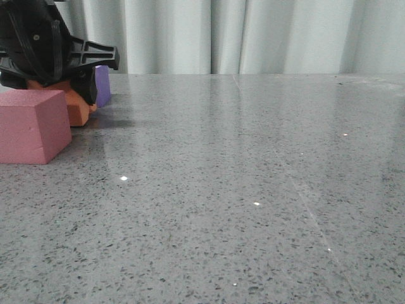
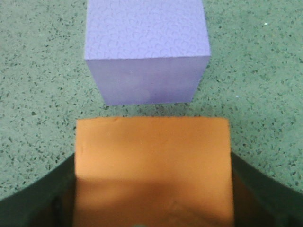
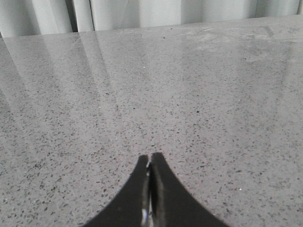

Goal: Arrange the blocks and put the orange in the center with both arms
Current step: 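Lower the orange cube between the purple and pink cubes and release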

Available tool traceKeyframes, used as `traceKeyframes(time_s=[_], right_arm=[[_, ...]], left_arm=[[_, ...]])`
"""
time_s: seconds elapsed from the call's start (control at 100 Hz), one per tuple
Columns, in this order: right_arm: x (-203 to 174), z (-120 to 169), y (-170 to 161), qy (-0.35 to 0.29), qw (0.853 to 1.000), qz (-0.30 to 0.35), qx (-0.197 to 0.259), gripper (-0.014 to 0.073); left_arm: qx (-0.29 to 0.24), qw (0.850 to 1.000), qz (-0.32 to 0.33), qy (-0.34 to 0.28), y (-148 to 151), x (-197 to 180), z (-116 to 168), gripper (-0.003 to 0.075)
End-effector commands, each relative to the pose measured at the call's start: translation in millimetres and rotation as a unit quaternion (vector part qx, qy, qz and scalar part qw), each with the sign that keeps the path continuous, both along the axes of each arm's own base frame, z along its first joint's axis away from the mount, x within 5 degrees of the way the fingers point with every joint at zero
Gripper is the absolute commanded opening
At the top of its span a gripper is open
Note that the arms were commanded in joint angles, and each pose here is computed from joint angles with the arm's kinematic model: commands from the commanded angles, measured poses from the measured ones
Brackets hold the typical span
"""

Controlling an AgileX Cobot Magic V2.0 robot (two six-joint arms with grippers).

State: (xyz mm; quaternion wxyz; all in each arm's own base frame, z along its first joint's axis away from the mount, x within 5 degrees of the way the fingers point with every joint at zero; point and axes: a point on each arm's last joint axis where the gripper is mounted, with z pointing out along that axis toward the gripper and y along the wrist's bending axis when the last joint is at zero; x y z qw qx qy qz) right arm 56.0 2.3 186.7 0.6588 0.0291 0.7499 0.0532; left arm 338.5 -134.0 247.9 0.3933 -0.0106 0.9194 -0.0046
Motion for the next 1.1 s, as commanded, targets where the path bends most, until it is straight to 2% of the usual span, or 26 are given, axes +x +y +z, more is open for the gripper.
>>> traceKeyframes(time_s=[0.0,0.4,0.86,0.93,1.06,1.09], right_arm=[[-1.3,13.1,-0.4,-0.059,0.998,-0.003,-0.002,-0.0067],[-1.3,13.1,-0.4,-0.059,0.998,-0.003,-0.002,-0.0067],[-1.3,13.1,-0.4,-0.059,0.998,-0.003,-0.002,-0.0067],[-1.3,13.1,-0.4,-0.059,0.998,-0.003,-0.002,-0.0067],[-1.3,13.1,-0.4,-0.059,0.998,-0.003,-0.002,-0.0067],[-1.3,13.1,-0.4,-0.059,0.998,-0.003,-0.002,-0.0067]], left_arm=[[-0.018,0.999,-0.008,-0.036,-1.1,1.7,20.2,0.0230],[0.002,1.000,0.010,-0.013,2.6,1.8,12.2,0.0230],[0.036,0.999,0.006,-0.018,6.0,2.3,13.0,0.0241],[0.041,0.999,-0.008,-0.021,4.9,2.8,13.4,0.0303],[0.040,0.999,-0.009,-0.021,4.4,2.9,13.9,0.0546],[0.040,0.999,-0.009,-0.021,4.4,2.9,13.9,0.0574]])
